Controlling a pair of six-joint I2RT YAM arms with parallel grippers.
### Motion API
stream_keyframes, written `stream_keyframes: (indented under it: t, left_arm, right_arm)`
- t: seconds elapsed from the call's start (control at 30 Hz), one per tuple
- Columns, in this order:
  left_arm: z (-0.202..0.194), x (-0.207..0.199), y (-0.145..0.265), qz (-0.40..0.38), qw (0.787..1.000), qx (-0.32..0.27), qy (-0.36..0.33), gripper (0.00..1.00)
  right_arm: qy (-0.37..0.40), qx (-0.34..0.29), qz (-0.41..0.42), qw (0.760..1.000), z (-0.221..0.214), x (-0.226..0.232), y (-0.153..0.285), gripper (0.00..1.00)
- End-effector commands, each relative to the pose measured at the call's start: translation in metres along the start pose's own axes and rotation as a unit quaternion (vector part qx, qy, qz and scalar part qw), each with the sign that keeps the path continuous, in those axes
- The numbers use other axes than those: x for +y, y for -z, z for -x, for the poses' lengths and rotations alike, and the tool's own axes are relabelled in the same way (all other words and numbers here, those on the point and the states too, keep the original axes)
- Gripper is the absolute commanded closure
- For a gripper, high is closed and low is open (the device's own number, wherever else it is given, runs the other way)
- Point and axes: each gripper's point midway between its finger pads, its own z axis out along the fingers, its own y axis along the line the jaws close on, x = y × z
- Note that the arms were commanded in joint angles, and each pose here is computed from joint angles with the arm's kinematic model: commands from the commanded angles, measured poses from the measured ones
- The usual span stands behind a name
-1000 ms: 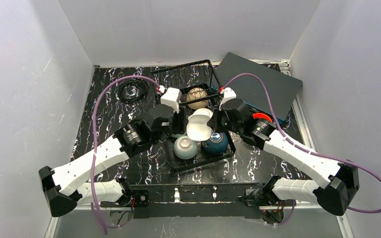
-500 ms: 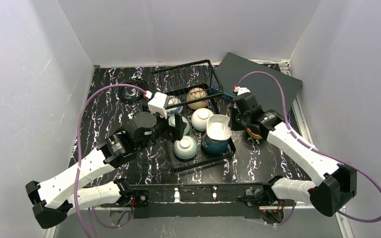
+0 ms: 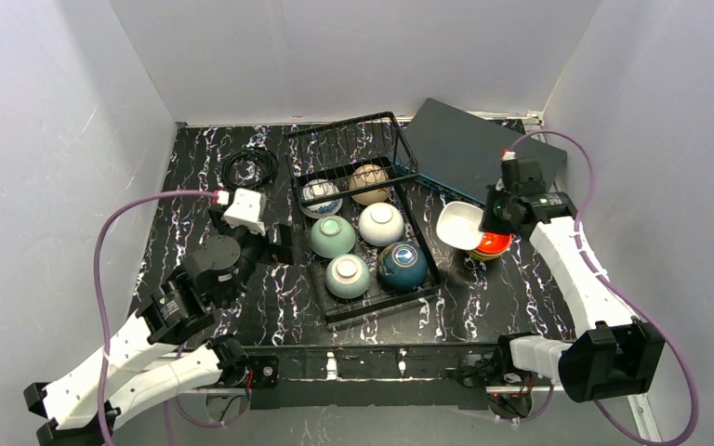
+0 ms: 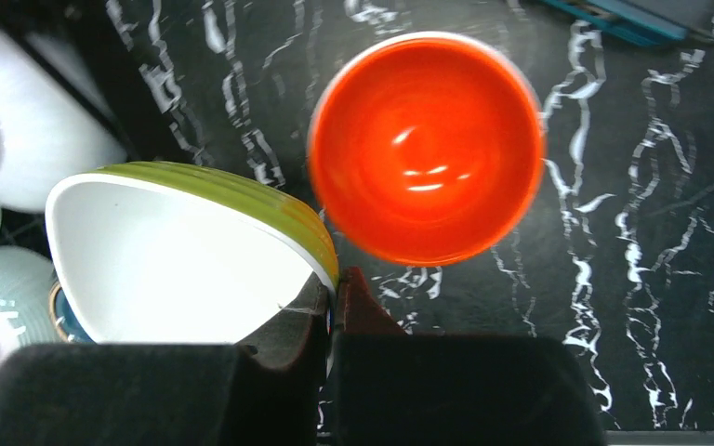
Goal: Unload the bowls from the dish rack
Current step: Place the bowl with the bowl.
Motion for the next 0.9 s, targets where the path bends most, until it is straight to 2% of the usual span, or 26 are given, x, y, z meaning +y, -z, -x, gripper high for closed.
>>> stream_keyframes:
  t: [0.0,0.17,0.33,0.63,0.87]
  left_arm:
    - [-0.011,0.040,0.002,0.088,0.995,-0.014,-0.040,0.02]
    - [-0.020,0.050,-0.001,0.102,0.994,-0.005,-0.028,0.02]
    - [-0.025,0.052,-0.002,0.101,0.995,0.003,-0.016,0.02]
    - [-0.025,0.052,-0.001,0.097,0.995,-0.002,-0.014,0.02]
    - [-0.027,0.052,-0.002,0.097,0.995,0.001,-0.014,0.02]
  right_arm:
    - [-0.041,-0.021,-0.007,0.999,0.023,-0.026,0.005,0.99]
    - [-0.097,-0.022,-0.038,0.994,0.024,-0.067,-0.006,0.99]
    - [-0.127,0.003,-0.028,0.992,0.012,-0.080,-0.022,0.99]
    - [-0.139,0.029,-0.035,0.989,-0.006,-0.093,-0.046,0.99]
    - [-0.144,0.022,-0.036,0.989,0.001,-0.097,-0.053,0.99]
